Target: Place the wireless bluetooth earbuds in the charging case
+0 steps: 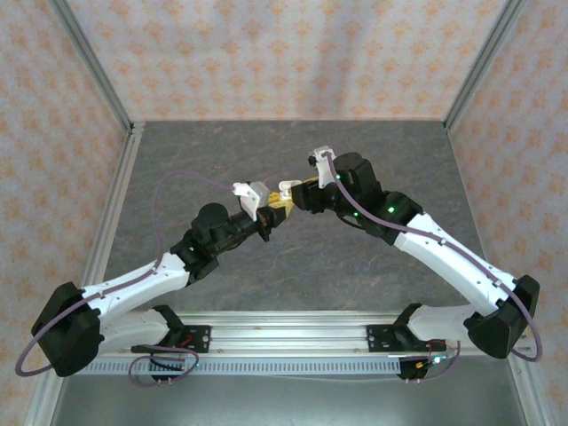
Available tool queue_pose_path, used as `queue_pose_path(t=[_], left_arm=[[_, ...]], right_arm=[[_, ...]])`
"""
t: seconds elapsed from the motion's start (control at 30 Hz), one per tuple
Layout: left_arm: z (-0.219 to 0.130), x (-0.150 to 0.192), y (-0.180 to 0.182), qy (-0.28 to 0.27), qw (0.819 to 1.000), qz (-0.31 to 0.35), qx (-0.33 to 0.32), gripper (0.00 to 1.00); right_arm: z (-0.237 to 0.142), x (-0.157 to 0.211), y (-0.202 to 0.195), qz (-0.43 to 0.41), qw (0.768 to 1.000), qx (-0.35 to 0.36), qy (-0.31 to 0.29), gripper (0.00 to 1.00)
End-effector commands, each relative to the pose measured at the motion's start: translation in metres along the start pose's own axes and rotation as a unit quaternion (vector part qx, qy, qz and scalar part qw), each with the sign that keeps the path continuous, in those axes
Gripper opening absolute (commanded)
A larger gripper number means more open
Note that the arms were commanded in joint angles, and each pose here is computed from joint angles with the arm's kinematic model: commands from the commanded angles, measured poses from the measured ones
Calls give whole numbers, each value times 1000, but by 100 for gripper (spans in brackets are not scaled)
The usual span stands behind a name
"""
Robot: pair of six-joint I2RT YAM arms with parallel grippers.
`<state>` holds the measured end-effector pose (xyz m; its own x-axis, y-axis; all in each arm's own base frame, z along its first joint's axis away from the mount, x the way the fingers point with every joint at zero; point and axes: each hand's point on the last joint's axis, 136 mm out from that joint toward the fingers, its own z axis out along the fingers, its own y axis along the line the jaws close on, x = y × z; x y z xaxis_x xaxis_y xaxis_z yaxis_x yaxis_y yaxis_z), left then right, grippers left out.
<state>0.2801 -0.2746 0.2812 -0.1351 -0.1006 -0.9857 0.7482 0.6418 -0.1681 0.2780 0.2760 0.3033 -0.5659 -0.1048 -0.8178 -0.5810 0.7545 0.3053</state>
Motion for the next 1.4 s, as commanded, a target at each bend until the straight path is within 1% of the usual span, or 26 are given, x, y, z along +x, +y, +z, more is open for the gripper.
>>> queue_pose_path(t=[0.0,0.13,0.3,0.83,1.0,1.07,1.13,1.27,1.37], left_arm=[[-6,-32,-8,-54,999,4,11,0],[-8,-33,-9,-53,999,5,11,0],[-11,-32,-9,-53,999,6,10,0],[-25,-25,-7,-36,999,8,0,0],[-31,-27,-14,-42,999,10,16,0],[-31,-26,-16,-36,999,14,22,0],[-30,-23,-17,-26,999,17,26,0],[-30,-26,-18,-32,999,18,29,0],[-30,-30,-22,-34,998,19,42,0]], right_arm=[[-2,-8,0,20,1000,13,-4,41],[-3,-14,0,38,999,17,-11,41],[-4,-21,6,60,998,0,-21,41],[-22,-41,26,76,995,-43,-43,40],[-30,-46,26,81,994,-47,-53,41],[-33,-49,25,88,993,-52,-55,42],[-36,-51,24,97,992,-61,-56,42],[-44,-57,21,120,988,-80,-59,42],[-43,-56,16,140,984,-92,-55,43]])
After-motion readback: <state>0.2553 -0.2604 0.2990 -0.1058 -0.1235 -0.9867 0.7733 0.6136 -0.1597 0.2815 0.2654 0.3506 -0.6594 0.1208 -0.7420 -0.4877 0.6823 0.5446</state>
